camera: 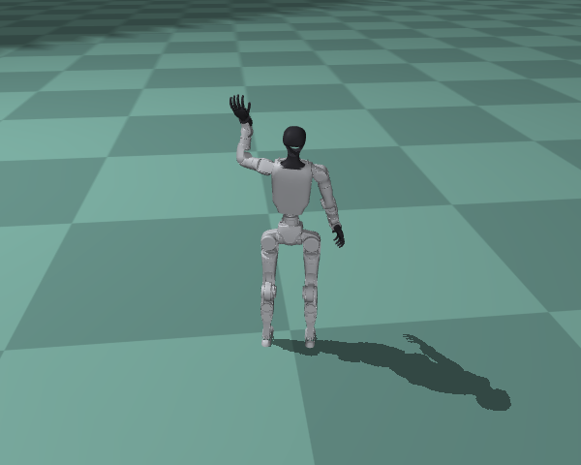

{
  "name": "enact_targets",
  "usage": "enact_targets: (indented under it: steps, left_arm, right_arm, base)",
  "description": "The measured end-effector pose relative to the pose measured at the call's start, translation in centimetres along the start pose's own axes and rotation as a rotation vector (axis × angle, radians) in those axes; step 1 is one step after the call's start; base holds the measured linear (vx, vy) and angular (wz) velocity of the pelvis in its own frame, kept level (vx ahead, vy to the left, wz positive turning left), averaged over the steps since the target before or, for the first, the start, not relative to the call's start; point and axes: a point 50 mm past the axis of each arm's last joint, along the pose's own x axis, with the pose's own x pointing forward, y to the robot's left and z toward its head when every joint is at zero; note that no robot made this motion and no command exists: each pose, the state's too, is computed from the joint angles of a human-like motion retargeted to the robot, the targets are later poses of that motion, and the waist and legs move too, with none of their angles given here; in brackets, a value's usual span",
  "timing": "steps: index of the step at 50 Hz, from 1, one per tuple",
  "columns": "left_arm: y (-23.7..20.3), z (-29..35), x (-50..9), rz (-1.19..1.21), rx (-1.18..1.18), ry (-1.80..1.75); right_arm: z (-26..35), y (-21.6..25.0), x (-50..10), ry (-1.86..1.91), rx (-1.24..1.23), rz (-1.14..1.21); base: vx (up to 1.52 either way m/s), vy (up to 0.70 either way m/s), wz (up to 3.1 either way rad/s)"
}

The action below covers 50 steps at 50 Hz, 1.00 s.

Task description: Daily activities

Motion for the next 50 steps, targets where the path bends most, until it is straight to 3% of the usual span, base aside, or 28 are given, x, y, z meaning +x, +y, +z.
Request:
enact_targets:
  steps: [6,13,18,24,32,40,45,50]
  left_arm:
    - [-3.0,8.4,-2.0,-0.261,-0.138,-0.423]
    - [-6.5,17.9,-8.9,-0.705,-0.194,-1.052]
    - [-6.8,21.6,-10.9,-0.777,-0.226,-1.275]
    - [-6.2,18.9,-3.9,-0.557,-0.246,-0.963]
    - [-3.7,7.2,5.7,-0.136,-0.158,-0.238]
    - [-2.4,-1.6,4.1,-0.068,-0.154,0.193]
    - [-2.0,-3.0,3.7,-0.049,-0.182,0.276]
    - [-1.8,-3.6,2.7,-0.056,-0.223,0.31]
  right_arm:
    - [1.4,-1.2,0.2,-0.078,-0.085,-0.039]
    - [2.3,-1.8,0.2,-0.127,-0.141,-0.018]
    - [2.8,-0.8,0.2,-0.14,-0.095,0.025]
    - [2.3,0.9,0.0,-0.115,-0.072,0.063]
    - [0.9,1.7,-0.1,-0.03,-0.061,0.098]
    - [-1.0,3.1,-0.5,0.041,-0.014,0.154]
    - [-1.0,1.2,-0.2,0.04,-0.028,0.124]
    - [-1.4,2.3,-0.4,0.045,-0.013,0.129]
  base:
    - [0.0,0.0,0.0]
    - [0.0,0.0,0.0]
    - [0.0,0.0,0.0]
    - [0.0,0.0,0.0]
    - [0.02,0.0,0.08]
    - [0.0,0.0,0.07]
    - [0.0,0.0,0.0]
    - [0.0,0.0,0.0]
